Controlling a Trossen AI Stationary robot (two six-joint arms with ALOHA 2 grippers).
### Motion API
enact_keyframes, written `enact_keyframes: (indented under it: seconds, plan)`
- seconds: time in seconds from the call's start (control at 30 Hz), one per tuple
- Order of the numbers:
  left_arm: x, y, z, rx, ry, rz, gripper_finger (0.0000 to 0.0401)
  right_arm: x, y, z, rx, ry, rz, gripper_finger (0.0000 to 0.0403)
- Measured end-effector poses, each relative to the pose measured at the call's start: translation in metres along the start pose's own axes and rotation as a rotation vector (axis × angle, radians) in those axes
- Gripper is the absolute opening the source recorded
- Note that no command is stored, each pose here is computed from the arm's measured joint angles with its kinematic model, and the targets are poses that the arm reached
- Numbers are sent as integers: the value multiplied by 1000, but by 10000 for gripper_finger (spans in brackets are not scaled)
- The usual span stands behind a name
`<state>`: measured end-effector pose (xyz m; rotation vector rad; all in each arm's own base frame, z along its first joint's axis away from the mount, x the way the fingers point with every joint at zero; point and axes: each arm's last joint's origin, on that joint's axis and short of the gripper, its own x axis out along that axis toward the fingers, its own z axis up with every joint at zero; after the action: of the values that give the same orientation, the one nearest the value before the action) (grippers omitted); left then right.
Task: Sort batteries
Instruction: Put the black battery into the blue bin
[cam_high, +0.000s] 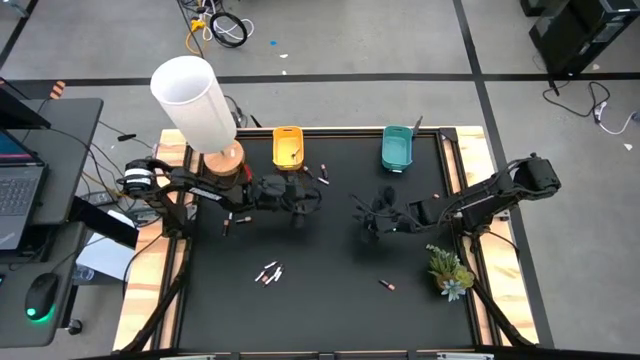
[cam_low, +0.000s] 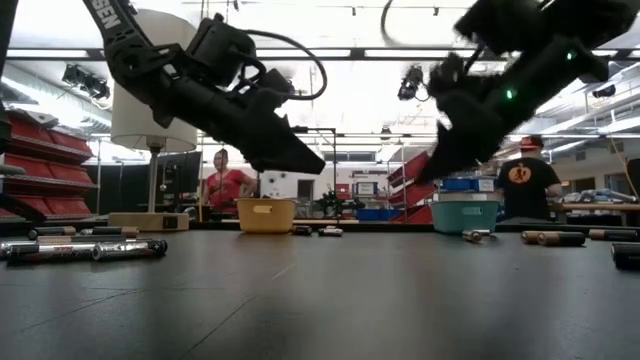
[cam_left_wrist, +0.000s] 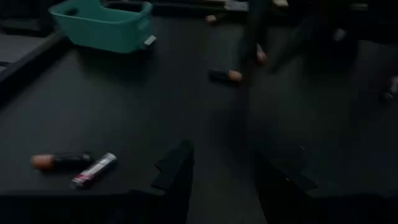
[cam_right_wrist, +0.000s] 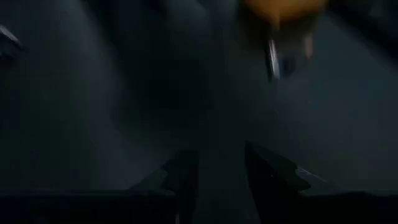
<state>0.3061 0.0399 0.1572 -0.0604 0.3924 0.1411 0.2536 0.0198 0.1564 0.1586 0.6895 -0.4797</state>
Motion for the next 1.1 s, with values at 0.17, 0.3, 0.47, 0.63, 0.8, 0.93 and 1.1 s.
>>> enact_keyframes:
  seconds: [0.17, 0.3, 0.47, 0.63, 0.8, 0.93, 1.1]
  plan:
    - [0, -13, -5, 23, 40, 12, 161, 2, -17, -5, 124, 195, -96, 141]
    - [-1, -17, -5, 20, 44, 43, 161, 1, -21, -4, 233, 237, -112, 148]
    - [-1, -22, -5, 19, 38, 60, 161, -3, -27, -15, 367, 313, -218, 153]
    - [-1, -22, -5, 29, 38, 58, 161, -6, -26, -19, 442, 328, -262, 154]
    - [-1, -22, -4, 41, 27, 57, 161, -3, -25, -17, 463, 294, -253, 154]
    - [-1, -22, -3, 40, 14, 56, 161, 5, -25, -20, 453, 292, -290, 154]
    - [-1, -22, -4, 42, 23, 56, 161, 16, -23, -28, 448, 288, -340, 154]
